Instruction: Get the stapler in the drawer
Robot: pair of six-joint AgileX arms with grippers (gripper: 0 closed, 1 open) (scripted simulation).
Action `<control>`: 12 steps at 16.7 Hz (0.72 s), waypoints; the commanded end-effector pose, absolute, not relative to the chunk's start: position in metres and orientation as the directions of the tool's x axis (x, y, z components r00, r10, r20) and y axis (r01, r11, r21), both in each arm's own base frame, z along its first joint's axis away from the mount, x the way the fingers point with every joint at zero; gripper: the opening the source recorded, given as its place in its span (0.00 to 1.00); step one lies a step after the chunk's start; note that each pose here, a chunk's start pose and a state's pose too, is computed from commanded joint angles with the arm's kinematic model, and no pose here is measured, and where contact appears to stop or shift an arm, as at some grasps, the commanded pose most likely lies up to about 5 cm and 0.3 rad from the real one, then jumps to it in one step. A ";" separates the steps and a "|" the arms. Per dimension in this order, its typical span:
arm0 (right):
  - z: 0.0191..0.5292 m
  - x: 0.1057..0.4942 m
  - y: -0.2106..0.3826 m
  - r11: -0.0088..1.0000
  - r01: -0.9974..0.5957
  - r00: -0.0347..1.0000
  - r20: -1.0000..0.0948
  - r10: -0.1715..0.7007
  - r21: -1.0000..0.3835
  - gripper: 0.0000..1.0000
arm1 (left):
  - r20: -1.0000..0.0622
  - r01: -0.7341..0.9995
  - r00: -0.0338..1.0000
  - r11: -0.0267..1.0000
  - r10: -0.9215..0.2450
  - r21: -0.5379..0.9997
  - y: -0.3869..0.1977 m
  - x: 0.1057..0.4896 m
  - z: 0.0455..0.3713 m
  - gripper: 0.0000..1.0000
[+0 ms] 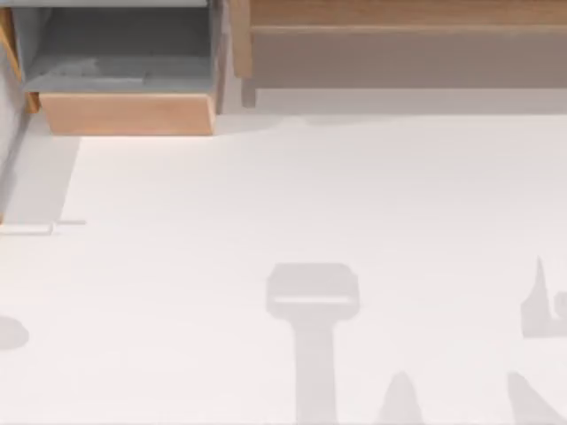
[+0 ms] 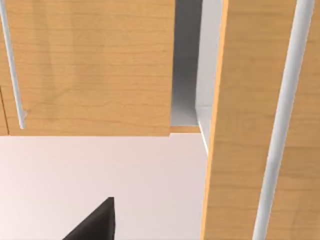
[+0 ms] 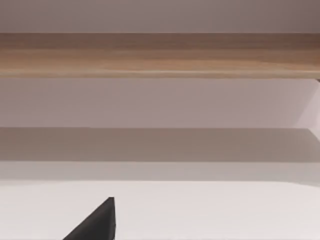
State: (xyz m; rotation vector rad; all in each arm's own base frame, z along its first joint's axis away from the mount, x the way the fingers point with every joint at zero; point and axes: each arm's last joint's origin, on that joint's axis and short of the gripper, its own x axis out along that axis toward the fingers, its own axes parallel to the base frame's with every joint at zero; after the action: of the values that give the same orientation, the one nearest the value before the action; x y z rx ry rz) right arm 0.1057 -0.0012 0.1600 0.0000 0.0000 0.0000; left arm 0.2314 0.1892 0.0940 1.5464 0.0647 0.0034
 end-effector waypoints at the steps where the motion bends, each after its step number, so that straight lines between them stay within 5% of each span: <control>1: 0.160 0.106 -0.001 1.000 0.000 1.000 0.000 0.000 0.000 1.00 | -0.023 0.023 1.000 0.014 0.017 1.000 0.183 0.230 0.094 1.00; 12: 0.160 0.106 -0.001 1.000 0.000 1.000 0.000 0.000 0.000 1.00 | 0.000 0.000 1.000 0.000 -0.020 1.000 0.175 0.239 0.095 1.00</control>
State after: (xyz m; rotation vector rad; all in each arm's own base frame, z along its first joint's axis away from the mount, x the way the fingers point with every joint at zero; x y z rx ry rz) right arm 0.1057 -0.0012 0.1600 0.0000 0.0000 0.0000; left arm 0.2389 0.1750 0.0952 1.5710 -0.0159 -0.0161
